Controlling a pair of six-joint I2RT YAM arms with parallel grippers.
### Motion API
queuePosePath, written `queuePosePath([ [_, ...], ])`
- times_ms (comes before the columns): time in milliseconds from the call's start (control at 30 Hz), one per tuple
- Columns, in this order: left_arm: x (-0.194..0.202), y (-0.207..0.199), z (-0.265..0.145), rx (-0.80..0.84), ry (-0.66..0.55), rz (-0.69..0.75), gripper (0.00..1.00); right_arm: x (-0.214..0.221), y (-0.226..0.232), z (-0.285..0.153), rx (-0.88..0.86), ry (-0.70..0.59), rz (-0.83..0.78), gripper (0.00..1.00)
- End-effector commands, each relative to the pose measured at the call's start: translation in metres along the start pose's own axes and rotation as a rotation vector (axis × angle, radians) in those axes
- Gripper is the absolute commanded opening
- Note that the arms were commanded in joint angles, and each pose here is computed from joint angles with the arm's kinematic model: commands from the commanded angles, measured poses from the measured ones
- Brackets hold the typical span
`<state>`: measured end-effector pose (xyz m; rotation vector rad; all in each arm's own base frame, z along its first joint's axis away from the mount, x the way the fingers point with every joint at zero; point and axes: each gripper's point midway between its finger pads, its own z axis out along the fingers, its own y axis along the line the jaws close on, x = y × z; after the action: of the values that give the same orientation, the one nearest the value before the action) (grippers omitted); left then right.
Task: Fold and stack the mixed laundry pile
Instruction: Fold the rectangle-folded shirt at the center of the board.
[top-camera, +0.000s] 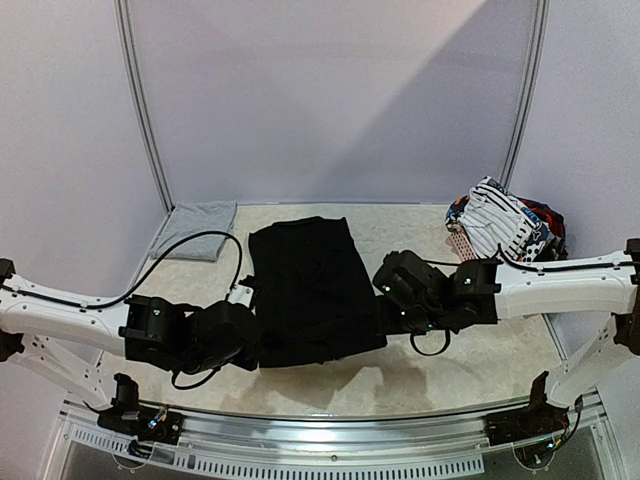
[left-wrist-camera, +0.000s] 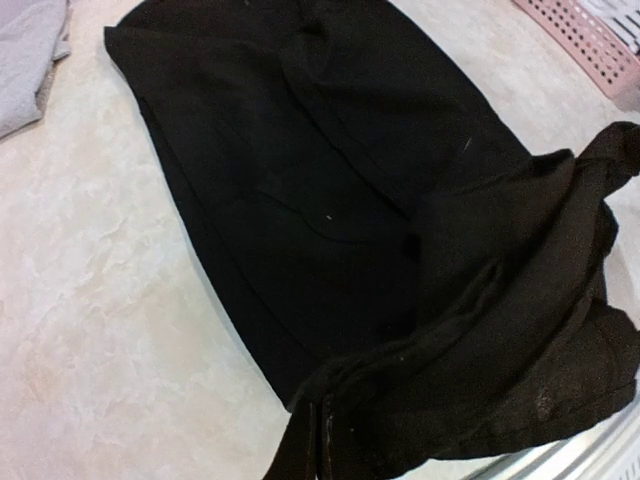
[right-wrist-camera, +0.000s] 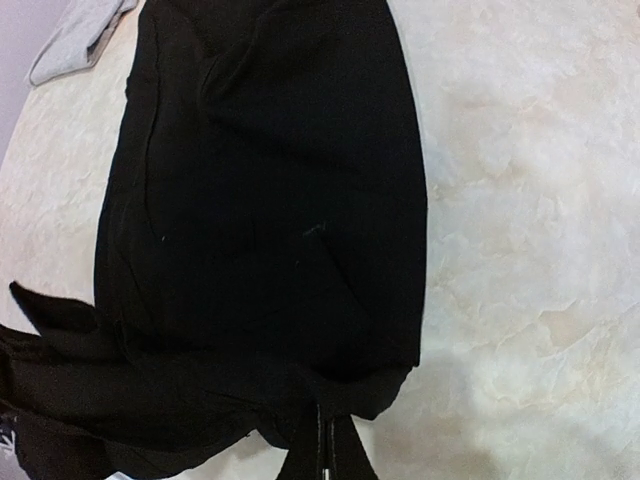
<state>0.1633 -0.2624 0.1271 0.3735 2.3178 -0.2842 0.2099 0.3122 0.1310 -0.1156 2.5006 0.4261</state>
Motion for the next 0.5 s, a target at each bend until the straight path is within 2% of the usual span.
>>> queuePosePath([
  [0, -0.027, 0.024, 0.012, -0.119, -0.081, -0.033, 0.0, -0.042, -0.01, 0.012, 0.088, -0.107, -0.006, 0.0],
  [333, -0.072, 0.062, 0.045, -0.264, -0.145, -0.076, 0.0, -0.106, -0.006, 0.047, 0.067, -0.157, -0.013, 0.0],
  [467, -0.082, 0.077, 0.056, -0.3, -0.133, -0.095, 0.0, -0.119, -0.01, 0.068, 0.079, -0.145, -0.014, 0.0],
])
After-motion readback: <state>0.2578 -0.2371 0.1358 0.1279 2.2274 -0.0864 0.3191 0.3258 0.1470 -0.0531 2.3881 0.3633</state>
